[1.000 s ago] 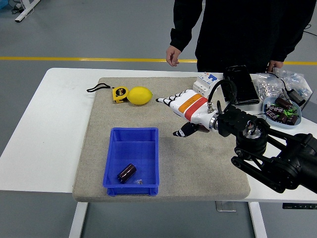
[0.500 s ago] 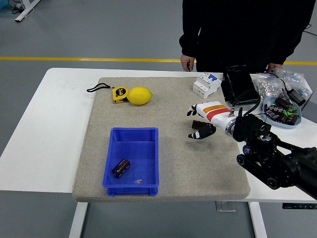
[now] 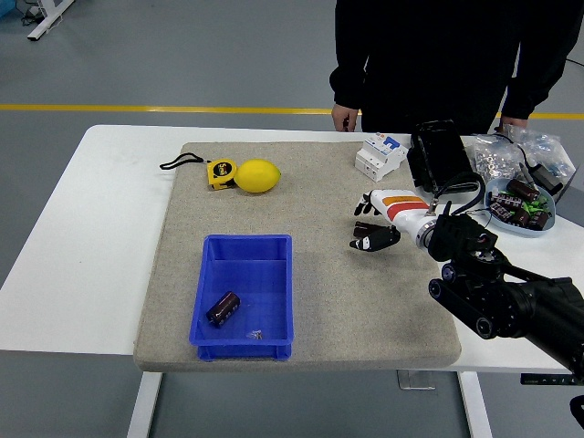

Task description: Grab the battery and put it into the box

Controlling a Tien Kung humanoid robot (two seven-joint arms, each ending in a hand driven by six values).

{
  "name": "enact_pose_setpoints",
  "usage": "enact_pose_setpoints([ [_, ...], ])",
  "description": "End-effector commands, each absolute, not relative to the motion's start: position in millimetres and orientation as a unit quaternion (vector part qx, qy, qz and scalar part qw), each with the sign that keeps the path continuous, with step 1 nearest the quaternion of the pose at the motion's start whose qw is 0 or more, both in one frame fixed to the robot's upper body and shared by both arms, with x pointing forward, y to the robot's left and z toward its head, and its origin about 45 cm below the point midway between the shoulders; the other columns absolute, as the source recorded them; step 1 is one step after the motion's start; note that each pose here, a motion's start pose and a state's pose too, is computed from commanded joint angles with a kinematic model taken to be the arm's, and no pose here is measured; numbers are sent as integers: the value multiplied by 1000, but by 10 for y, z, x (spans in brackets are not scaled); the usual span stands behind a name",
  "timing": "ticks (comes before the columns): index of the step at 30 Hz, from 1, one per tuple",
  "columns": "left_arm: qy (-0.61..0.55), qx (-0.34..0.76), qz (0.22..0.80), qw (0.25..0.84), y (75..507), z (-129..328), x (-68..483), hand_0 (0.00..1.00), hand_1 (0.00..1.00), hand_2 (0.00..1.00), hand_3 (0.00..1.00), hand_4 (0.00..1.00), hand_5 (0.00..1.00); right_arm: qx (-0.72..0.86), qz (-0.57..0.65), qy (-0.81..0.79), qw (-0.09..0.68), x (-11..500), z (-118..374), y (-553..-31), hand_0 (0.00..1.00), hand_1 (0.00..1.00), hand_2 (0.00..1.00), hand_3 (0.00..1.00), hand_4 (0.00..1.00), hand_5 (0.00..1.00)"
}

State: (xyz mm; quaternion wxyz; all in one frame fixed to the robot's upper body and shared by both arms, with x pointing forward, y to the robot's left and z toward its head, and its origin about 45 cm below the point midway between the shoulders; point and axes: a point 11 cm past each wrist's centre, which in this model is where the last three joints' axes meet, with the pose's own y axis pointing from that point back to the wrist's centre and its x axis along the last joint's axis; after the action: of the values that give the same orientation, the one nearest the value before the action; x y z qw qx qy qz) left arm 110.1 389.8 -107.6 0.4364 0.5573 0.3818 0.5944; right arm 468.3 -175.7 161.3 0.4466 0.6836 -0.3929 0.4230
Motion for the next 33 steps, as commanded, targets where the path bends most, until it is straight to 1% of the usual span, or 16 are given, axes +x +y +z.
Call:
enact_pose_setpoints([
  [10, 379, 557, 593, 441, 3877, -1067, 1157, 721, 689, 675, 584, 634, 543, 677, 414, -400, 459, 4703, 1547, -1812, 499, 581, 650, 634, 912, 346],
  [11, 379, 557, 593, 441, 3876, -1066, 1162, 721, 690, 677, 584, 635, 545, 677, 413, -401, 459, 4705, 1544, -1814, 449, 565, 622, 609, 895, 347],
  [16, 377, 557, 592, 444, 3864, -1061, 1190, 721, 690, 677, 584, 635, 545, 675, 410, -406, 460, 4706, 1519, -1821, 449, 565, 622, 609, 895, 347],
  [17, 377, 557, 592, 444, 3862, -1061, 1194, 721, 691, 681, 585, 634, 544, 675, 410, -405, 460, 4700, 1508, -1815, 378, 495, 550, 555, 845, 320],
  [22, 376, 557, 591, 446, 3851, -1059, 1211, 721, 691, 681, 585, 634, 544, 677, 409, -402, 461, 4665, 1445, -1797, 378, 495, 550, 555, 845, 320],
  [23, 376, 557, 591, 447, 3849, -1059, 1214, 721, 692, 681, 585, 632, 541, 677, 409, -401, 461, 4659, 1435, -1794, 324, 451, 502, 518, 818, 315],
  [28, 375, 558, 589, 448, 3839, -1061, 1216, 721, 692, 681, 585, 632, 541, 677, 408, -399, 464, 4626, 1378, -1806, 324, 451, 502, 518, 818, 315],
  [29, 375, 558, 589, 448, 3838, -1062, 1215, 721, 692, 680, 586, 632, 541, 677, 408, -400, 464, 4621, 1370, -1812, 282, 424, 483, 507, 803, 312],
  [33, 376, 559, 588, 447, 3840, -1066, 1197, 721, 692, 680, 586, 632, 541, 677, 408, -402, 462, 4607, 1355, -1815, 282, 424, 483, 507, 803, 312],
])
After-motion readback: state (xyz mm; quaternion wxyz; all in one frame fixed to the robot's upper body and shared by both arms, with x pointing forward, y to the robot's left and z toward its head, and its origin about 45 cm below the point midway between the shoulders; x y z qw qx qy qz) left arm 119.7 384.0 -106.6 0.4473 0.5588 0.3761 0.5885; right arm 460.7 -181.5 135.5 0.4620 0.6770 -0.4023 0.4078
